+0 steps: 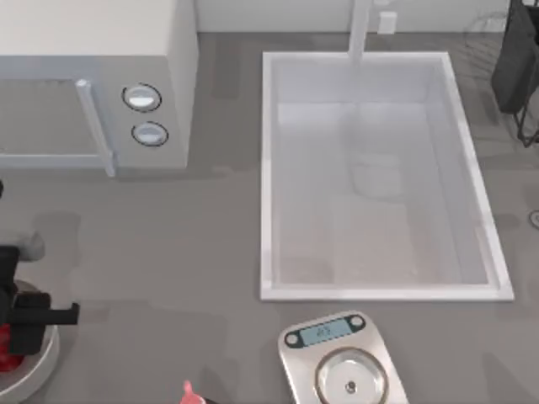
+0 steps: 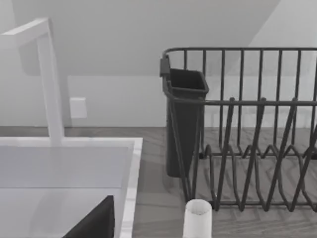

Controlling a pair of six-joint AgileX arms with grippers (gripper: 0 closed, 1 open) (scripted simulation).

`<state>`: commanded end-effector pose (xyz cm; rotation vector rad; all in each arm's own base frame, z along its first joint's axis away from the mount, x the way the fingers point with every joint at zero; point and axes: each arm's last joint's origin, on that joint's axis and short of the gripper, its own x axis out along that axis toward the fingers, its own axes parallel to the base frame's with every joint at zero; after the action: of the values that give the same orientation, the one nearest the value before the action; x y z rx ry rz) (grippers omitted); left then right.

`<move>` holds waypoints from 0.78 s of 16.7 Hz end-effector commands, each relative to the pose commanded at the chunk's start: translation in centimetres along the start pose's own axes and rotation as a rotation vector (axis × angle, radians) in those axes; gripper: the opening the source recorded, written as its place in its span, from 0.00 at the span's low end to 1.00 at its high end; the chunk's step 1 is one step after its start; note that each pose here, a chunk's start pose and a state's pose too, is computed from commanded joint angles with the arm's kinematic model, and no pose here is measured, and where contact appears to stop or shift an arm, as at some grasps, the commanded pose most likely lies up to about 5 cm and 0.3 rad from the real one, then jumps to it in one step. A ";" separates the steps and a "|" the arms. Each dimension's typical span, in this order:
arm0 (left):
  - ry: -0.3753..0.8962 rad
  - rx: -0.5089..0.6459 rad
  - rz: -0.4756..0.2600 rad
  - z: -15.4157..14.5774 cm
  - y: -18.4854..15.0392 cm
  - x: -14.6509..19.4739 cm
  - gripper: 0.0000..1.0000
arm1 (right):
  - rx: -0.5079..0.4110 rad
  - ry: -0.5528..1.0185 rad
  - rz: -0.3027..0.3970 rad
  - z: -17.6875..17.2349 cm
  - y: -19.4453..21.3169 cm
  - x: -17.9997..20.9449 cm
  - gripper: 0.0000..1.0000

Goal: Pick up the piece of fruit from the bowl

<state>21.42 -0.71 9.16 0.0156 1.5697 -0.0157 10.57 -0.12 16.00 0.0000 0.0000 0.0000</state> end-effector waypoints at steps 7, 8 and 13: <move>0.001 0.000 0.000 0.0 0.0 0.1 0.77 | 0.000 0.000 0.000 0.0 0.0 0.0 1.00; 0.001 0.000 0.000 0.0 0.0 0.1 0.70 | 0.000 0.000 0.000 0.0 0.0 0.0 1.00; 0.001 0.000 0.000 0.0 0.0 0.1 0.32 | 0.000 0.000 0.000 0.0 0.0 0.0 1.00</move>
<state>21.39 -0.71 9.10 0.0157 1.5707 -0.0157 10.57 -0.12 16.00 0.0000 0.0000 0.0000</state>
